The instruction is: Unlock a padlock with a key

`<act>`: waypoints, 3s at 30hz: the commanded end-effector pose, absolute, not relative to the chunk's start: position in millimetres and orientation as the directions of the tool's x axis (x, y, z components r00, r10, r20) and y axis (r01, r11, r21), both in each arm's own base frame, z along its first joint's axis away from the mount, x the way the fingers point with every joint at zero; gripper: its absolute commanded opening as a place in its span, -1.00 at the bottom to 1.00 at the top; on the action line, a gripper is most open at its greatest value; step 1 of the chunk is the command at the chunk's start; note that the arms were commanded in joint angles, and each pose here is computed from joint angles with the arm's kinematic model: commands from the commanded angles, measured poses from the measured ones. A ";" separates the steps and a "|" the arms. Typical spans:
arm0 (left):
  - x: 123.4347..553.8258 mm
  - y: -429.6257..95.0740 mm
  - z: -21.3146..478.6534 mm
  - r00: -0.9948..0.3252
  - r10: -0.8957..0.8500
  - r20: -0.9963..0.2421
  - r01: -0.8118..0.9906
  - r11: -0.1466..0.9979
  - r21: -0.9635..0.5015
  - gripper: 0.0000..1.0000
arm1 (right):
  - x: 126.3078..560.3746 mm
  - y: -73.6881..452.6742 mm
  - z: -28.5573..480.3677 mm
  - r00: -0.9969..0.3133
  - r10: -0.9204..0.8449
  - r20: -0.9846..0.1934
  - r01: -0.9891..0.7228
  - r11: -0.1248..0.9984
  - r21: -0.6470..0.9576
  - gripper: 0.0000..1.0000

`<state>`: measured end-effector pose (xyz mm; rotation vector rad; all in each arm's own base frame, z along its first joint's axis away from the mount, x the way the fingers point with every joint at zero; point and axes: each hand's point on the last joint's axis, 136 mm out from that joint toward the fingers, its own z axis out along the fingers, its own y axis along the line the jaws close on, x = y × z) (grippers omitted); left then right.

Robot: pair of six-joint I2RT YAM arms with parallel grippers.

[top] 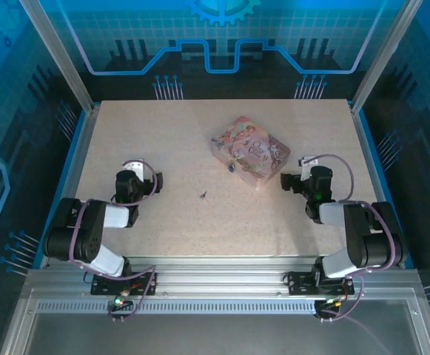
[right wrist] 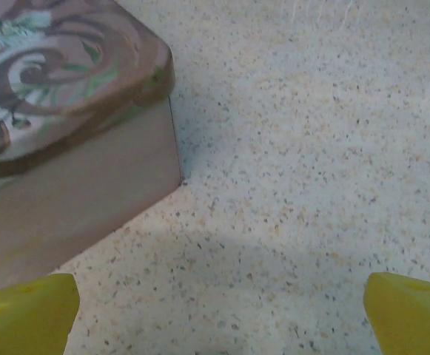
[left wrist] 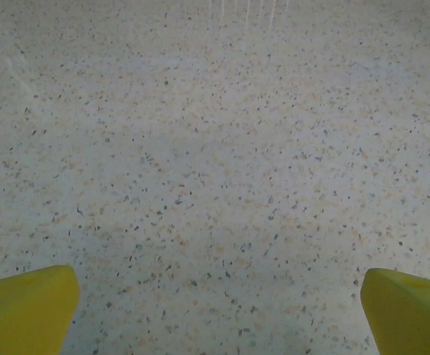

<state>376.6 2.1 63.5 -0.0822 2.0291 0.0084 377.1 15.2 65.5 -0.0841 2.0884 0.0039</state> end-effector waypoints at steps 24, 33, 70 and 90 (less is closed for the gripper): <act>397.7 1.3 96.2 -0.317 -0.077 -0.945 -0.076 0.996 -0.056 0.98 | 397.5 29.0 94.1 -0.384 -0.094 -0.918 -0.113 0.992 -0.054 0.99; 398.2 1.7 95.9 -0.321 -0.081 -0.944 -0.071 0.996 -0.061 0.98 | 397.6 29.2 94.5 -0.383 -0.095 -0.919 -0.114 0.992 -0.055 0.99; 483.7 -145.8 214.4 -0.591 -0.399 -0.701 0.255 0.732 -0.632 0.79 | 346.0 25.8 161.6 -0.583 0.541 -0.606 0.176 0.812 0.556 0.99; 533.1 -260.3 128.3 -0.817 -0.172 -0.551 0.271 0.729 -0.628 0.60 | 326.2 49.7 117.1 -0.705 0.514 -0.489 0.186 0.799 0.572 1.00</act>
